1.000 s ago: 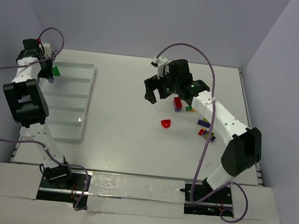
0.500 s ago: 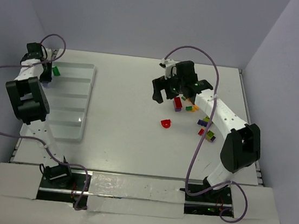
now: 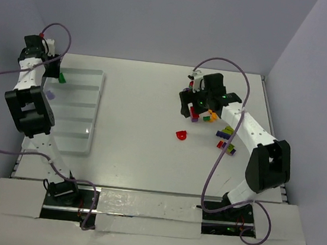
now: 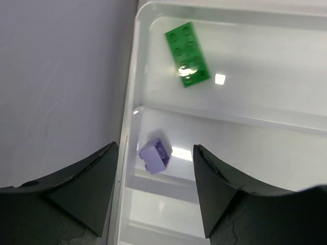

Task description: Sort the legos into containers by color

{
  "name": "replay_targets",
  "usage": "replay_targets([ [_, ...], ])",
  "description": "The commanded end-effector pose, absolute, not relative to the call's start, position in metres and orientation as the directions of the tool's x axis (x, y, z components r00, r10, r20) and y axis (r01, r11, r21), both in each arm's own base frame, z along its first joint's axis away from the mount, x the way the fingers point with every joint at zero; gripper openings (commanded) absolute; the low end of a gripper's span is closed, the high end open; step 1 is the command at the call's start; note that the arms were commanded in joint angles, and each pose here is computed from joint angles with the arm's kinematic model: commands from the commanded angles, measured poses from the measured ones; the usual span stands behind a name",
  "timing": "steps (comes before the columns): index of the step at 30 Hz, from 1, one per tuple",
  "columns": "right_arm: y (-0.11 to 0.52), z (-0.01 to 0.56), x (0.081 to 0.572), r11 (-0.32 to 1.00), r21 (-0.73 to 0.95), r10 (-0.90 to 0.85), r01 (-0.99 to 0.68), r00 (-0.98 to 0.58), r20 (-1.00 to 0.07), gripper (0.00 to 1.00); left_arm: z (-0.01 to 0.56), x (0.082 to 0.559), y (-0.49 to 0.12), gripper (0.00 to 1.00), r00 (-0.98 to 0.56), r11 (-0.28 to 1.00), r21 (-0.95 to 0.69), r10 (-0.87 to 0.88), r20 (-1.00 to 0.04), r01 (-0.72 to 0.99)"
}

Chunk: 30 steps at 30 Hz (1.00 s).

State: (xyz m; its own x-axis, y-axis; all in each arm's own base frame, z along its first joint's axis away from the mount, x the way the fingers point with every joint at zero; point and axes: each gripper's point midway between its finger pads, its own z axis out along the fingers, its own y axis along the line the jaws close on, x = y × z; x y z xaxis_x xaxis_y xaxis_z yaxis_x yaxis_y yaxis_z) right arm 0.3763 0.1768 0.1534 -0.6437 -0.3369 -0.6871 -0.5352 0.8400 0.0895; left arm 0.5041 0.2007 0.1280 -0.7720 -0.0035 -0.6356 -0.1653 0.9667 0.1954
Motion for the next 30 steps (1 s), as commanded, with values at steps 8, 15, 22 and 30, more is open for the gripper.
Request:
replay_targets([
  [8,0.060,0.152,0.338,0.918,-0.115,-0.370,-0.380,-0.714,-0.594,0.79,0.210,0.489,-0.003,0.70,-0.598,0.973,0.084,0.199,-0.777,0.214],
  [15,0.071,0.147,0.360,0.942,-0.046,-0.297,-0.333,-0.759,-0.579,0.67,0.204,0.481,-0.048,0.70,-0.610,0.957,-0.009,0.176,-0.773,0.289],
  [22,0.107,0.131,0.397,0.950,0.039,-0.240,-0.309,-0.805,-0.543,0.73,0.199,0.472,-0.056,0.85,-0.622,0.957,-0.042,0.153,-0.768,0.286],
  [30,0.123,0.099,0.428,0.954,0.055,-0.236,-0.295,-0.850,-0.472,0.75,0.195,0.471,-0.057,0.93,-0.627,0.958,-0.058,0.138,-0.767,0.281],
])
